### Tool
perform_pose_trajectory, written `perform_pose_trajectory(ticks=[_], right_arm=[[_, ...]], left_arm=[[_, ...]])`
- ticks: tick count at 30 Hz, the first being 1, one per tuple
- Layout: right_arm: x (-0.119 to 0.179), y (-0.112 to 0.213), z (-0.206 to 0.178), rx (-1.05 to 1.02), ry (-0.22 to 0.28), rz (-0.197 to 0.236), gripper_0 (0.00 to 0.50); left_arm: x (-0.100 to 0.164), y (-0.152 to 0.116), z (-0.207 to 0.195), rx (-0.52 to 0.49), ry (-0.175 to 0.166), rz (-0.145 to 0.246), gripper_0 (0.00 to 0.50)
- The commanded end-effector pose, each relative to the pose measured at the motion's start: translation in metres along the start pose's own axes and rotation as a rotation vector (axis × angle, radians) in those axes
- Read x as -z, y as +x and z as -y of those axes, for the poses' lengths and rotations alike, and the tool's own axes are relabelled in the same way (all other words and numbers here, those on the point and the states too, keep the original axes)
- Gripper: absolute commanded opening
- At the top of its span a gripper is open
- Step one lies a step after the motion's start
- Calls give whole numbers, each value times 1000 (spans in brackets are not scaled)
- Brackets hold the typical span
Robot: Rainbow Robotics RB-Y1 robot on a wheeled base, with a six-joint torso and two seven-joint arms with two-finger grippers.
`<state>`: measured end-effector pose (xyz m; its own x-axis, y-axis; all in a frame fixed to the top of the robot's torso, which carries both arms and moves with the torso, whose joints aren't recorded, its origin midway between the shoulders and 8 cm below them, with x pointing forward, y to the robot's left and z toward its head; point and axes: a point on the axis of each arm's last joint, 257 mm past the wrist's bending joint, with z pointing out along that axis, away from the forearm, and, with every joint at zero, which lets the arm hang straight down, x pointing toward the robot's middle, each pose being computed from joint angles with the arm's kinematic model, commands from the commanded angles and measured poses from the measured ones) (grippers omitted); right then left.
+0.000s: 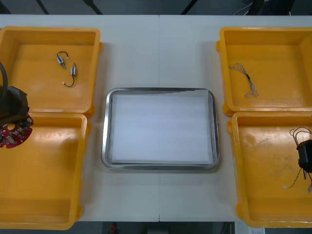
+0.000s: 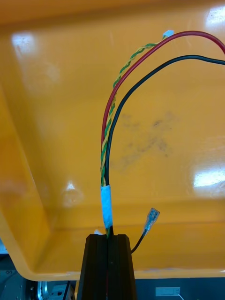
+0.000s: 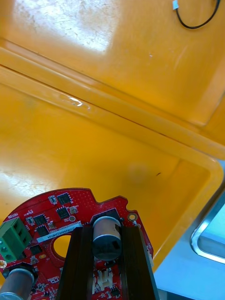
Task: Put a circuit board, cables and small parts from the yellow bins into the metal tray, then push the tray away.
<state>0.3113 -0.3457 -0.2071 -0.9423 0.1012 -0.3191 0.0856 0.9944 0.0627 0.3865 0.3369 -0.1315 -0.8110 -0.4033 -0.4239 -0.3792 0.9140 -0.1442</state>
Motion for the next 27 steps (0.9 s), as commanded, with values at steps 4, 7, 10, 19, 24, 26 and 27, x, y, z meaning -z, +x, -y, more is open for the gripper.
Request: perform_pose_trajectory(ticks=[4, 7, 10, 19, 24, 26, 27], right_arm=[[35, -30, -23, 143, -29, 98, 0], [42, -34, -31, 177, -50, 103, 0], [50, -38, -38, 214, -63, 109, 0], [69, -44, -47, 335, -73, 113, 0], [74, -46, -50, 402, -52, 108, 0], [76, -48, -51, 437, -37, 105, 0], [76, -49, -52, 449, -33, 103, 0]], left_arm=[[13, -15, 38, 10, 93, 17, 0], [10, -13, 44, 18, 81, 10, 0], [3, -10, 57, 47, 72, 17, 0], [-17, 0, 100, 176, 81, 20, 0], [-23, 9, 118, 218, 85, 15, 0], [-26, 17, 126, 242, 89, 7, 0], [-27, 19, 130, 257, 92, 5, 0]])
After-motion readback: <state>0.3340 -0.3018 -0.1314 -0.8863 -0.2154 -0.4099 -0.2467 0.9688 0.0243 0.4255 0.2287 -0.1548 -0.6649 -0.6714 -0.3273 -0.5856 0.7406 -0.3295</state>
